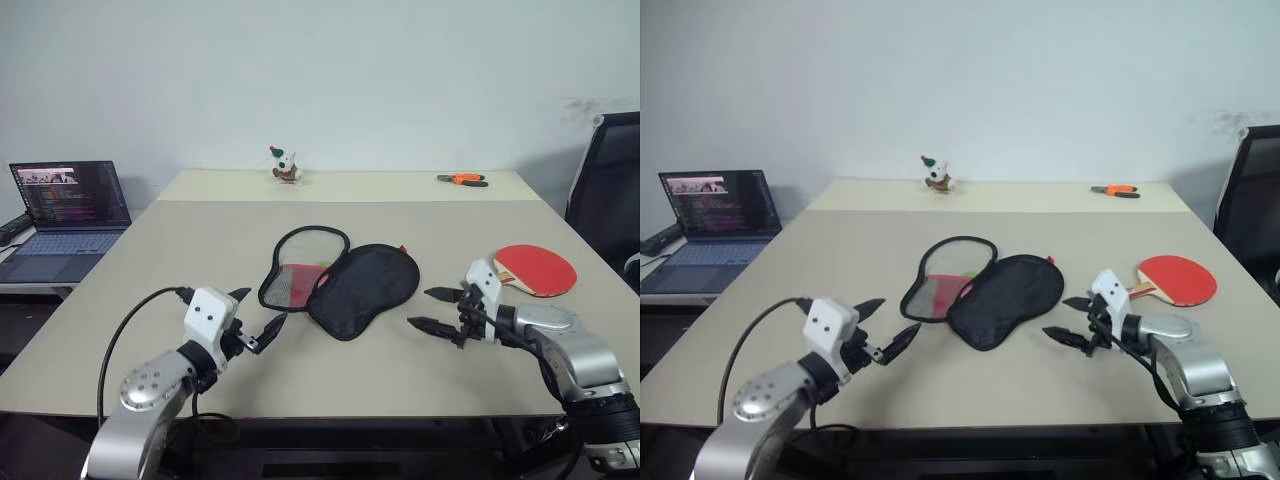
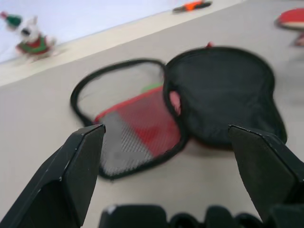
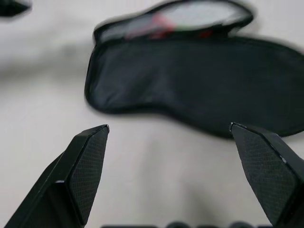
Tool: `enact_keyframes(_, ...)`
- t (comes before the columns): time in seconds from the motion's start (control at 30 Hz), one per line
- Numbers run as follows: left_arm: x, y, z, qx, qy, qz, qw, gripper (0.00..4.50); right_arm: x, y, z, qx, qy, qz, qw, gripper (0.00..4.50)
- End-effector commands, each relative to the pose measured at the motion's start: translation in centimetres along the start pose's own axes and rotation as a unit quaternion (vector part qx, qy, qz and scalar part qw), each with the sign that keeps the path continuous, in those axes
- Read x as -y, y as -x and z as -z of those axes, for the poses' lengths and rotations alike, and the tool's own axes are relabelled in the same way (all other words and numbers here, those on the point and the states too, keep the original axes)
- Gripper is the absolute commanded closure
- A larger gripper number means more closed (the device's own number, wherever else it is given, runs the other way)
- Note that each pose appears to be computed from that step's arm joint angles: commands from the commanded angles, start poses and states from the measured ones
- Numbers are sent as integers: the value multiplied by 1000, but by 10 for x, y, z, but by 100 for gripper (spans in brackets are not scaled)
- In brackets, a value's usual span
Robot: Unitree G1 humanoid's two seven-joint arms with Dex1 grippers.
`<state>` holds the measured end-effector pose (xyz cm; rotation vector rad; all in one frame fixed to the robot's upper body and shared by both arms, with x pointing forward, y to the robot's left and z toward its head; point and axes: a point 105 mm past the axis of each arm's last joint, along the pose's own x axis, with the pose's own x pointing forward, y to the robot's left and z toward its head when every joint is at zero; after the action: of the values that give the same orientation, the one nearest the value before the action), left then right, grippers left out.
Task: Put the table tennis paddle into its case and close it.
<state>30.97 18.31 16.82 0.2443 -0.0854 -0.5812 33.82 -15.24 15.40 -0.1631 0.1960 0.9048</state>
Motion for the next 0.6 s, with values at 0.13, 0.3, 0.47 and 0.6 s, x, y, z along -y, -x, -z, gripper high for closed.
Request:
enact_keyframes(0.13,-25,6,-29,15,-4,73,997,0,-5,-18,-6,5,-104,50,993,3)
enact_keyframes(0.3,-42,5,-25,-18,-29,105,994,0,-9,-35,13,-36,-211,96,972,3)
enact_keyframes(0.47,-54,9,-23,-32,-40,108,993,0,-11,-54,21,-43,-262,127,956,3)
enact_keyframes(0.6,-47,10,-22,-38,-33,134,990,0,-21,-74,20,-46,-284,108,952,3)
